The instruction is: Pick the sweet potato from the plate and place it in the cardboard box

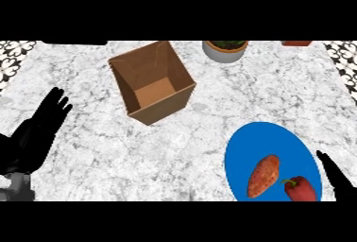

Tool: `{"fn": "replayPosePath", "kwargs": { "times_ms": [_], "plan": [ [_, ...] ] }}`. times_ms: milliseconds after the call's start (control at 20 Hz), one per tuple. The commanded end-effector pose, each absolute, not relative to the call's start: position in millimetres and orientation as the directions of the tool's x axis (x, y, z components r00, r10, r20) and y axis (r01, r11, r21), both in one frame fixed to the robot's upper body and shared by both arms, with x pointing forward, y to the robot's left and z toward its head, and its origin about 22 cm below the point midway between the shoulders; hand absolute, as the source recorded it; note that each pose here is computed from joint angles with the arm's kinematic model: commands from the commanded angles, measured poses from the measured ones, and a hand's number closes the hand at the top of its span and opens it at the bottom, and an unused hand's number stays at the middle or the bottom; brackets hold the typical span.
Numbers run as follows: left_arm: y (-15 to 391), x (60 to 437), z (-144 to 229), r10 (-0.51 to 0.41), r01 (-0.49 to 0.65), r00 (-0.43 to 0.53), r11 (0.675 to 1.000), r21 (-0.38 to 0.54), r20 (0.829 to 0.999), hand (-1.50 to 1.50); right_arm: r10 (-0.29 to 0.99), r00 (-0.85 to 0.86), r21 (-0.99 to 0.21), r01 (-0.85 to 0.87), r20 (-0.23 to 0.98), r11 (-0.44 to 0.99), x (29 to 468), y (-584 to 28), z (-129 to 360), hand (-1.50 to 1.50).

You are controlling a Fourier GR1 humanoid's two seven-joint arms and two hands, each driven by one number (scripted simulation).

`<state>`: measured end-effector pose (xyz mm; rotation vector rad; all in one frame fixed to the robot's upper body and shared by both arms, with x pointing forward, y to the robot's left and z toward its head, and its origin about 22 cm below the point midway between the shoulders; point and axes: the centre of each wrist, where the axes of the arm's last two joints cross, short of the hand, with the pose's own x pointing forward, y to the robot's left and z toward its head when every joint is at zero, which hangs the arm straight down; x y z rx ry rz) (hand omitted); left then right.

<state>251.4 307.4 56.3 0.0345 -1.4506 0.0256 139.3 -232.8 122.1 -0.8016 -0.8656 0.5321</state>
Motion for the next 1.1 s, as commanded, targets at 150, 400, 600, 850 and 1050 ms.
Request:
{"fn": "replayPosePath", "kwargs": {
  "times_ms": [150,400,600,850,1050],
  "plan": [
    [305,234,61,0.001,-0.04,0.124,0.999,0.004,0.992,0.0,0.68,0.646,-0.784,-0.198,0.347,0.589,160,-211,123,-1.5],
    [328,256,59,-0.006,-0.083,0.132,0.996,0.017,0.991,0.0,0.691,0.634,-0.79,-0.199,0.347,0.58,174,-210,131,-1.5],
    [317,250,51,-0.007,-0.057,0.14,0.998,0.015,0.99,0.0,0.693,0.609,-0.774,-0.196,0.385,0.603,185,-202,123,-1.5],
    [317,242,49,-0.01,-0.049,0.127,0.999,0.017,0.992,0.0,0.703,0.594,-0.804,-0.15,0.392,0.575,193,-201,120,-1.5],
    [320,245,56,-0.002,-0.065,0.106,0.998,0.009,0.994,0.0,0.736,0.589,-0.821,-0.202,0.334,0.534,197,-190,112,-1.5]
  ]
}}
